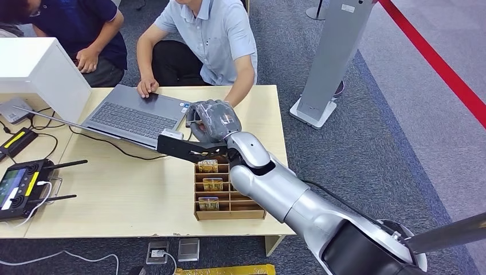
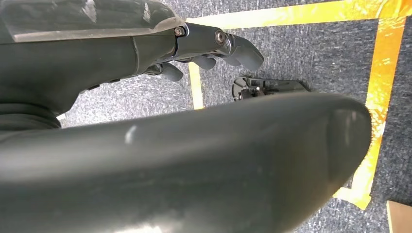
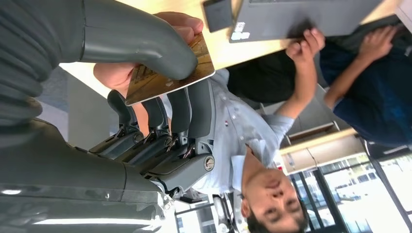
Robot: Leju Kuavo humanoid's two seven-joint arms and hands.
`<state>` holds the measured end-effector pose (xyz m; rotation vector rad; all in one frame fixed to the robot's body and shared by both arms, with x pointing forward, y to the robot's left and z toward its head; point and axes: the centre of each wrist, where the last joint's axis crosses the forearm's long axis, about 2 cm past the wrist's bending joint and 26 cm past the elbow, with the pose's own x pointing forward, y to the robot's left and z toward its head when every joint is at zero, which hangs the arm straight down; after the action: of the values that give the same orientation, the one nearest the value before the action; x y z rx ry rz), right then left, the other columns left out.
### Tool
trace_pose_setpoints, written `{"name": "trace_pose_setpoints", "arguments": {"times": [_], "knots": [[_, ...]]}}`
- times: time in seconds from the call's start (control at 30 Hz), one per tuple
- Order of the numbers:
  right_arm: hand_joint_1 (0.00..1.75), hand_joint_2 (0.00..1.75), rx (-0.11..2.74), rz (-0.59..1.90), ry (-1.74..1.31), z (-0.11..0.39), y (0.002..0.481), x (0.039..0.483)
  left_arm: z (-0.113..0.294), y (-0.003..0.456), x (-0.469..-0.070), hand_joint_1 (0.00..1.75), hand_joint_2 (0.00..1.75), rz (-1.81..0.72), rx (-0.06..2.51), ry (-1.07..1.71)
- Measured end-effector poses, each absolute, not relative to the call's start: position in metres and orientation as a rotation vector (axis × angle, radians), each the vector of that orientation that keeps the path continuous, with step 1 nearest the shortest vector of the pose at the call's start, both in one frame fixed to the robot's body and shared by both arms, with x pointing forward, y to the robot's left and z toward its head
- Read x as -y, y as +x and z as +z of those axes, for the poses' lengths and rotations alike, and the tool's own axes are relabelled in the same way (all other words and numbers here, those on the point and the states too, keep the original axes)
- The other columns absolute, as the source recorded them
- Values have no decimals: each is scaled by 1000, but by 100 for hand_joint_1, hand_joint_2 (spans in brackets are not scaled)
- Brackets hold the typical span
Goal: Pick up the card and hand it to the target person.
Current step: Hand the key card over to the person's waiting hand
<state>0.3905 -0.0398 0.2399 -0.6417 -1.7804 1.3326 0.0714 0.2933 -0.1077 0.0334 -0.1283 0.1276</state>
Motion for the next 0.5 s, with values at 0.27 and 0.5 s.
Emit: {"name": "trace_pose_setpoints", "arguments": {"times": [0.27, 0.5], "knots": [[0, 175, 1695, 1368, -672, 224, 393, 40, -108, 71, -293, 0, 0, 124, 128, 19], [0, 175, 1747, 1321, -679, 227, 397, 42, -108, 68, -293, 0, 0, 148, 130, 26]]}}
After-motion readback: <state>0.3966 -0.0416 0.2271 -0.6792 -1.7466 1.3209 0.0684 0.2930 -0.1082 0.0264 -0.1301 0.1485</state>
